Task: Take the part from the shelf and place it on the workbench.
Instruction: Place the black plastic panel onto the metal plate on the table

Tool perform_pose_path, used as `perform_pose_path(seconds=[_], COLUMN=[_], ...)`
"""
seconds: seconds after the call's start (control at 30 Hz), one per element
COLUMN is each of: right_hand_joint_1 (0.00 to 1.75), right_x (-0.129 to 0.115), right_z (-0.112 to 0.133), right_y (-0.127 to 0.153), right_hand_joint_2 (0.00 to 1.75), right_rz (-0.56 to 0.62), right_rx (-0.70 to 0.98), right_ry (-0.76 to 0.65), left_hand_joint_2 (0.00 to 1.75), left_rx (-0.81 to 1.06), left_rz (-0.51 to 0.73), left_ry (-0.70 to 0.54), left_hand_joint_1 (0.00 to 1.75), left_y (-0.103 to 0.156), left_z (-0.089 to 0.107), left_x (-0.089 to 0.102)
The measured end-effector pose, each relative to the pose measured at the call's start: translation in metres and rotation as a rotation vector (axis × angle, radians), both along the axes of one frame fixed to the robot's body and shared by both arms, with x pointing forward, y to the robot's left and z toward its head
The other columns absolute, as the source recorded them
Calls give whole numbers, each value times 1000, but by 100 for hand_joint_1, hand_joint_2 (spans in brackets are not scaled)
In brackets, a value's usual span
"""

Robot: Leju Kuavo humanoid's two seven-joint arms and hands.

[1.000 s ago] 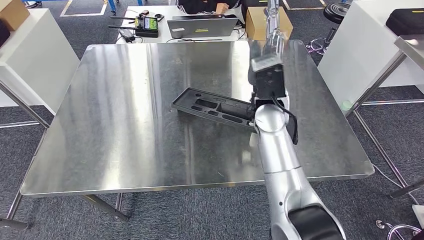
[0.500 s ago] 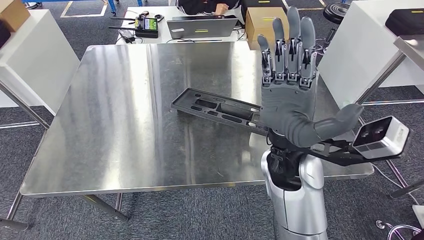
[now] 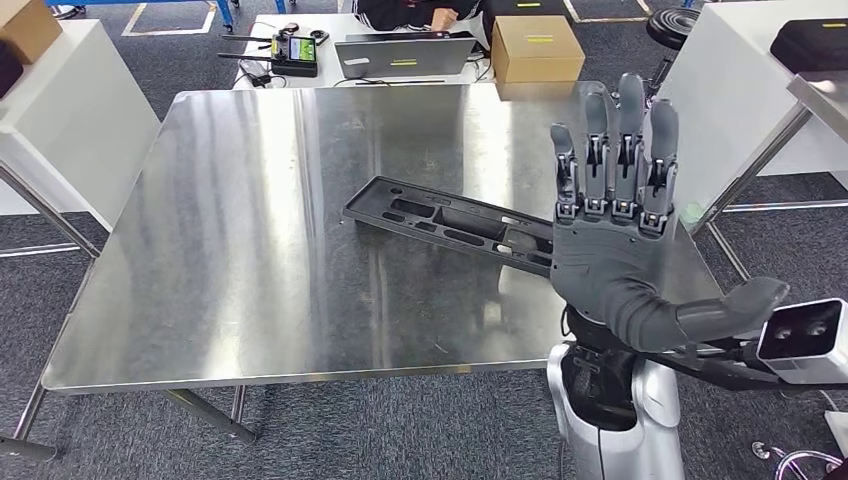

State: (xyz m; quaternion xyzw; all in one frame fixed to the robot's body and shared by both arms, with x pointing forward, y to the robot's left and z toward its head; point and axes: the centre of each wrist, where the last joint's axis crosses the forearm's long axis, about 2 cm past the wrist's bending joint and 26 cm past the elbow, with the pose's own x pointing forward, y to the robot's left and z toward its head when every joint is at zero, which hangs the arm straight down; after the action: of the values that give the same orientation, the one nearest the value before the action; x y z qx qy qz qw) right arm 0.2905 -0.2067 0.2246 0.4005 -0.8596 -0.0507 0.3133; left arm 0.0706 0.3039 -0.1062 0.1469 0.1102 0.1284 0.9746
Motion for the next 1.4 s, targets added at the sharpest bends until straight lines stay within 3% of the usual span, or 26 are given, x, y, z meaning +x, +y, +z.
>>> perform_pose_path(seconds=[0.27, 0.43, 1.4], right_hand_joint_1=[0, 0, 0], right_x=[-19, -29, -38], right_z=[-34, -47, -54], right_y=[-47, -62, -72], right_hand_joint_2=[0, 0, 0], right_rz=[-165, -215, -258], right_rx=[-25, -42, -79], right_ry=[97, 134, 155], left_hand_joint_2=[0, 0, 0], left_rx=[-46, -47, -58], left_rz=[-29, -31, -31], left_ry=[-5, -6, -11], left_hand_joint_1=[0, 0, 0], left_y=[-1, -1, -1], left_z=[0, 0, 0], left_x=[0, 1, 2])
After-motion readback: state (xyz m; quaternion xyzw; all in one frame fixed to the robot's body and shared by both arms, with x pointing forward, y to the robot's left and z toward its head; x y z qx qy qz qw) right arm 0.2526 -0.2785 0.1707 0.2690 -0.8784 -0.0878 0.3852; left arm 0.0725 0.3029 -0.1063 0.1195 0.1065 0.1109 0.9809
